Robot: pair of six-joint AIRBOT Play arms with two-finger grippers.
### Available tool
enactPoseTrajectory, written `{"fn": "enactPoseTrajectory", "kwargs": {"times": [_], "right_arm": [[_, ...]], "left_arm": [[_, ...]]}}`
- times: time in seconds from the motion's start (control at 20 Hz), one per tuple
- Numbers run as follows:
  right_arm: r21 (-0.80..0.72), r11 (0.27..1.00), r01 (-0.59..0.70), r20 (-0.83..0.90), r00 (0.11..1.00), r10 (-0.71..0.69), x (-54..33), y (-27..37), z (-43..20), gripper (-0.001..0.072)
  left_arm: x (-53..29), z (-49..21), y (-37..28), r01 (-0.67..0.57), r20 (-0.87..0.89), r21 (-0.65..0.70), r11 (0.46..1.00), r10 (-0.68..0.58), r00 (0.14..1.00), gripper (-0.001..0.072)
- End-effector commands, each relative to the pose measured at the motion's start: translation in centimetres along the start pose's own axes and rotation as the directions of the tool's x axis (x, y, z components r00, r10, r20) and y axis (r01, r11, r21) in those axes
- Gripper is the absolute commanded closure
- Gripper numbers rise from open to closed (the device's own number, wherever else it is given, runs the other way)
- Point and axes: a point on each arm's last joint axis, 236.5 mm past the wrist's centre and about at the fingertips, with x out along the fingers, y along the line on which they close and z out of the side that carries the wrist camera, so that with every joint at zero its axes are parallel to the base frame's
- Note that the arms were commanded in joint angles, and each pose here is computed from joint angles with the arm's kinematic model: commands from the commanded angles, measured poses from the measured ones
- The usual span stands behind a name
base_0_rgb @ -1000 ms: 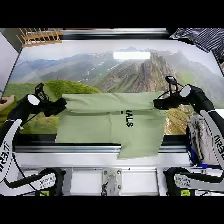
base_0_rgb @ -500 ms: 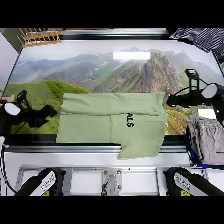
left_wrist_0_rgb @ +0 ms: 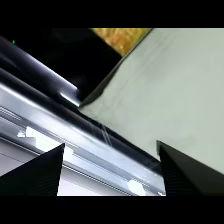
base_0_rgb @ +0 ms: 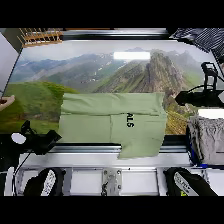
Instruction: Fold the clothes and pants, and hang the long-sleeved shirts on hangers.
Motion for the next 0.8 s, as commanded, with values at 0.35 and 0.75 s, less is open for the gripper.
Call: {"fn": "enactPoseTrajectory", "kwargs": {"times": [0.35, 0.75], "right_arm": [[0.004, 1.000, -0.006, 0.004, 1.000, 0.006, -0.2, 0.1, 0.0, 0.0198], [0.151, 0.989, -0.003, -0.449, 0.890, 0.071, 2.1, -1.5, -15.1, 0.0198]], "left_arm": [[3.7, -0.2, -3.9, 0.052, -0.095, -0.028, 0.998, -0.054, 0.994, 0.0096], [2.9, 0.0, -7.5, 0.087, -0.073, 0.145, 0.986, -0.077, 0.994, 0.0701]]}}
